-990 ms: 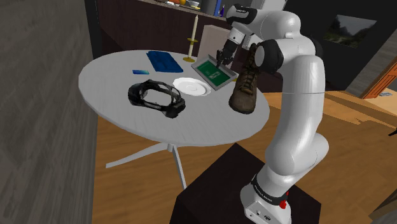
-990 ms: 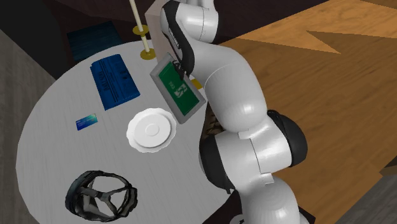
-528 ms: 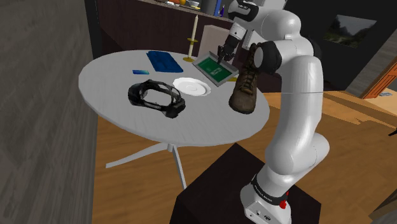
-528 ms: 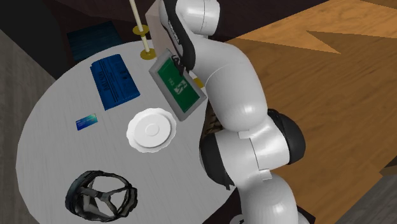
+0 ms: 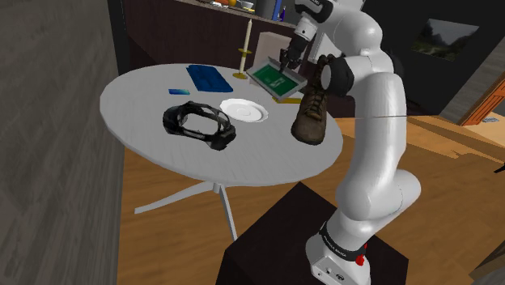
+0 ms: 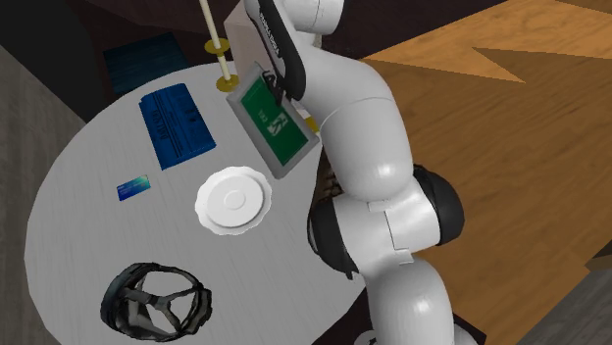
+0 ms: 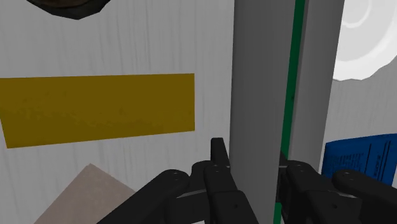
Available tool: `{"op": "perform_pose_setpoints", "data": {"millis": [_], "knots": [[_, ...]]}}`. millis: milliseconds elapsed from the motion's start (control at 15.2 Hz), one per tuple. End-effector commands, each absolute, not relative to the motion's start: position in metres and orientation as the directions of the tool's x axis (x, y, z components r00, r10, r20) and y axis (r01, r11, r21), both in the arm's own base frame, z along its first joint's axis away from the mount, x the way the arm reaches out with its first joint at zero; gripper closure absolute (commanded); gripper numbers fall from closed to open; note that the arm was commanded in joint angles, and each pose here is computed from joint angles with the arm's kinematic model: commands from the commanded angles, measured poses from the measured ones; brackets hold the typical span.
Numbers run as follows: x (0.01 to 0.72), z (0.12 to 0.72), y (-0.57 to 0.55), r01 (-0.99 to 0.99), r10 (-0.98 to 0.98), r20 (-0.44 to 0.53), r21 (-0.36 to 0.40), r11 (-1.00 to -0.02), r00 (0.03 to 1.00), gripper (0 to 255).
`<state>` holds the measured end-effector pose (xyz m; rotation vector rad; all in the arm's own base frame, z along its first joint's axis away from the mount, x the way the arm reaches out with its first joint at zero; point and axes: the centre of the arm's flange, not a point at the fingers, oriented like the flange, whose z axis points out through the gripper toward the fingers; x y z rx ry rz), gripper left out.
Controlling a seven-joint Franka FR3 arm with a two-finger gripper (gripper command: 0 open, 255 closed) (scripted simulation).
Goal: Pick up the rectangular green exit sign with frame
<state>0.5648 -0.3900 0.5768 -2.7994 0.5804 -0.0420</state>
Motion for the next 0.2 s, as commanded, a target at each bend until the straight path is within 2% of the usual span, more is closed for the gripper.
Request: {"op": "perform_pose_setpoints", "data": {"millis": [0, 132], "knots": [[0.5653, 0.5886, -0.3889, -0.385, -0.393, -0.028, -0.278, -0.880, 0.919, 255], [0.5653, 0.5894, -0.3889, -0.385, -0.393, -0.028, -0.278, -0.880, 0.919, 255]]}}
